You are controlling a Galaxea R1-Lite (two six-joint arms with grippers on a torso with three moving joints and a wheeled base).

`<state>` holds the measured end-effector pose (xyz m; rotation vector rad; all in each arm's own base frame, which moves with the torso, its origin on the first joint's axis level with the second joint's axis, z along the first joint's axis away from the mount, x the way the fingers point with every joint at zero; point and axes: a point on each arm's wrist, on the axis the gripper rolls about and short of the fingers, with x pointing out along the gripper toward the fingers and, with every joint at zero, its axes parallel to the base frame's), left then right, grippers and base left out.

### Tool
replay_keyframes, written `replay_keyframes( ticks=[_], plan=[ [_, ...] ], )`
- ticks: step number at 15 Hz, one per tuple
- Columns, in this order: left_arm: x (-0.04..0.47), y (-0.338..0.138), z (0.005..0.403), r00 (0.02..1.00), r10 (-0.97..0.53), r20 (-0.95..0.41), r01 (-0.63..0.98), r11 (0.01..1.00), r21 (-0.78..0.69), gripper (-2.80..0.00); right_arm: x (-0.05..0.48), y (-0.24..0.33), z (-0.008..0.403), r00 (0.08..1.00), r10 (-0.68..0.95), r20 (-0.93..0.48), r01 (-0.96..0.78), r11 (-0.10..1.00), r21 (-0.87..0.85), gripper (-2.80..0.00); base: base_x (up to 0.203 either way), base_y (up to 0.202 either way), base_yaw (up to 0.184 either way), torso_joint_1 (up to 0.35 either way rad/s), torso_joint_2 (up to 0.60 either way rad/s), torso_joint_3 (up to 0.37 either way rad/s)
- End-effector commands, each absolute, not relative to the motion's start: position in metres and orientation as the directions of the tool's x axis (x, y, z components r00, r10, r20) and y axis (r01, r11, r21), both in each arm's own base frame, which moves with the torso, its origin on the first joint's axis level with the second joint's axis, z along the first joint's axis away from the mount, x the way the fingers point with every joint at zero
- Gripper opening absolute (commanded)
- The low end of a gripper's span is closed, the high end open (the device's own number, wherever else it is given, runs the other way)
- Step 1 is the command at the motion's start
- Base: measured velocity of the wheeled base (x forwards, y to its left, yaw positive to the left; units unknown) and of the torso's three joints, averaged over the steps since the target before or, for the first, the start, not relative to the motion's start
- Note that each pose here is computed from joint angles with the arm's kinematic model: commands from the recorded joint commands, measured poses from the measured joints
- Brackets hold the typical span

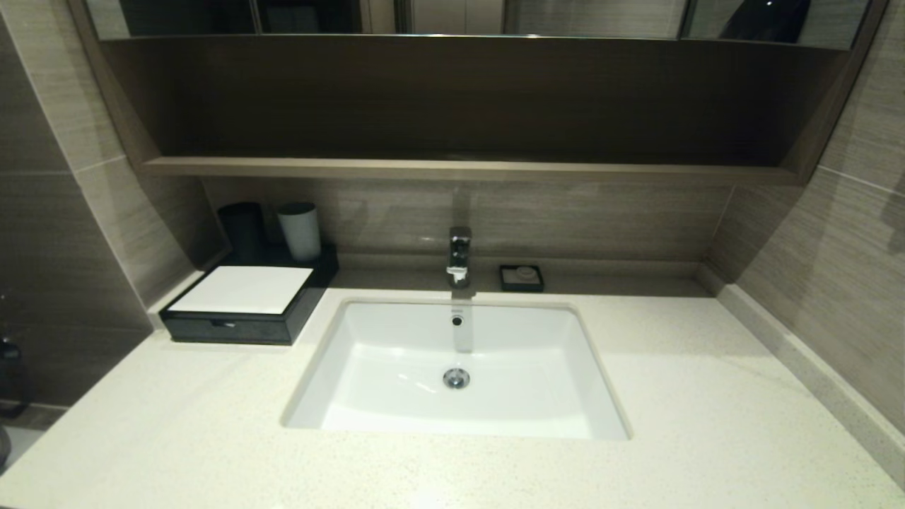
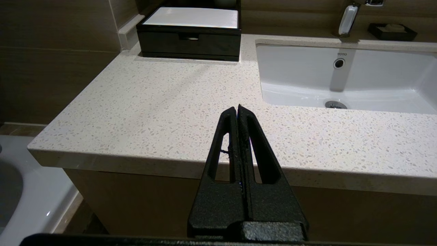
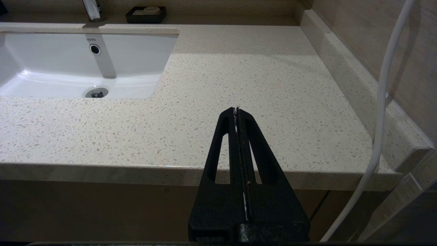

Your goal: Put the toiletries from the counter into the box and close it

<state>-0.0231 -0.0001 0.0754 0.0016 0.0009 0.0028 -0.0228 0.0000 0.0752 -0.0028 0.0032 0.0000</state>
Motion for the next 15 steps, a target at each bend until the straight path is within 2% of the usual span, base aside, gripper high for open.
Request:
replay_keyframes(
  ticks=[1,15],
  plan=[
    [-0.0230,-0.0001,0.0754,1.000,0.003,-0.002,-0.003,1.000,0.002,-2.80,-0.0229,0.0000,0.0756,1.000,0.000,-0.002,0.000,1.000,-0.003,-2.80,0.000,0.000,0.000,0.000,0.00,0.000],
    [-0.0230,-0.0001,0.0754,1.000,0.004,-0.002,-0.004,1.000,0.002,-2.80,-0.0229,0.0000,0.0751,1.000,0.000,-0.002,0.000,1.000,-0.003,-2.80,0.000,0.000,0.000,0.000,0.00,0.000]
  ],
)
